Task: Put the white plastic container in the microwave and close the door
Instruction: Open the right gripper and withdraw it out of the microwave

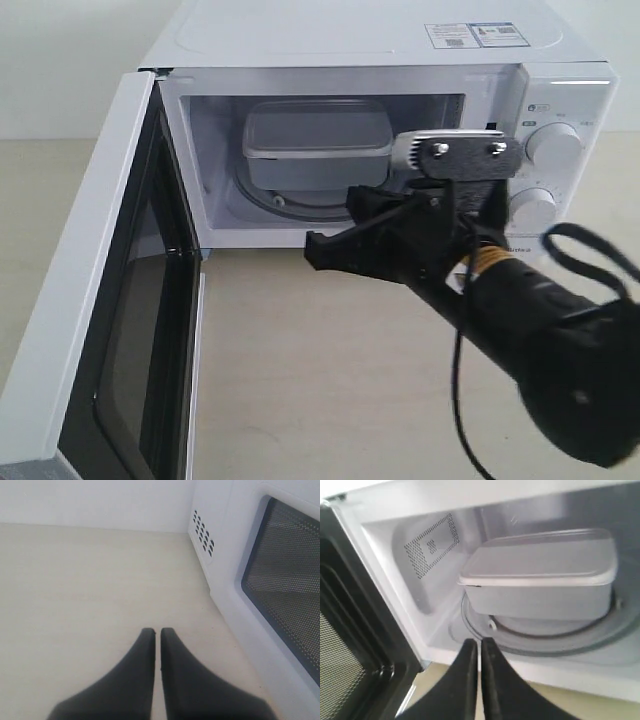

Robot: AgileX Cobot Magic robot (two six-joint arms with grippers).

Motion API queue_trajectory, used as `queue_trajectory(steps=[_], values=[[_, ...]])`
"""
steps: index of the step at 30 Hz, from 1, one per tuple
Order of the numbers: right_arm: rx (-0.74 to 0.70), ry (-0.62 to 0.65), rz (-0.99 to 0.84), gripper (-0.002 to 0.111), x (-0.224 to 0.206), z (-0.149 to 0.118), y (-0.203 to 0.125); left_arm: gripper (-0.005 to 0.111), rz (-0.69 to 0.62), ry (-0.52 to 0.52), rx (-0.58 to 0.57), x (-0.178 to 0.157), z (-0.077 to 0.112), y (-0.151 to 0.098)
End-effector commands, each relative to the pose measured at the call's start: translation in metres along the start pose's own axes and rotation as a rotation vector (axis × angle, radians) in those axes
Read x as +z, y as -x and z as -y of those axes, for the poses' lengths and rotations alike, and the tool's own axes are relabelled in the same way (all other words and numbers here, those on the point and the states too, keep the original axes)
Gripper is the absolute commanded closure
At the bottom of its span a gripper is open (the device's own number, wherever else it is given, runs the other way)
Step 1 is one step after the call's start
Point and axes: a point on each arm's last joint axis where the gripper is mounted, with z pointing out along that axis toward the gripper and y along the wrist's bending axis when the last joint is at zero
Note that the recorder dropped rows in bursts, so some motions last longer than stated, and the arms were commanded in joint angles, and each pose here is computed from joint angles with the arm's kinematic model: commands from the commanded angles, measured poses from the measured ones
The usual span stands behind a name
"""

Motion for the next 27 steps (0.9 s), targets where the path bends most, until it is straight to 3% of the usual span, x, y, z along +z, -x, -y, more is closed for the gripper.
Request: queue_trajectory(steps=[1,10,20,27], values=[[0.045,0.03,-0.062,0.108,-0.04,0.004,0.015,0.102,-0.001,0.004,-0.005,0.0,0.0,-0.001],[0.095,0.084,0.089,0.108,-0.065,0.001,0.052,0.102,-0.001,0.004,-0.005,0.0,0.0,-0.001],[0.056,0.065,0.142,0.108,-0.071,0.003,0.062,0.102,-0.001,0.004,-0.005,0.0,0.0,-0.001],[-0.07,-0.002,0.031,0.108,-0.124,0.038,0.092,0.102,-0.001,0.004,-0.005,0.0,0.0,-0.001]])
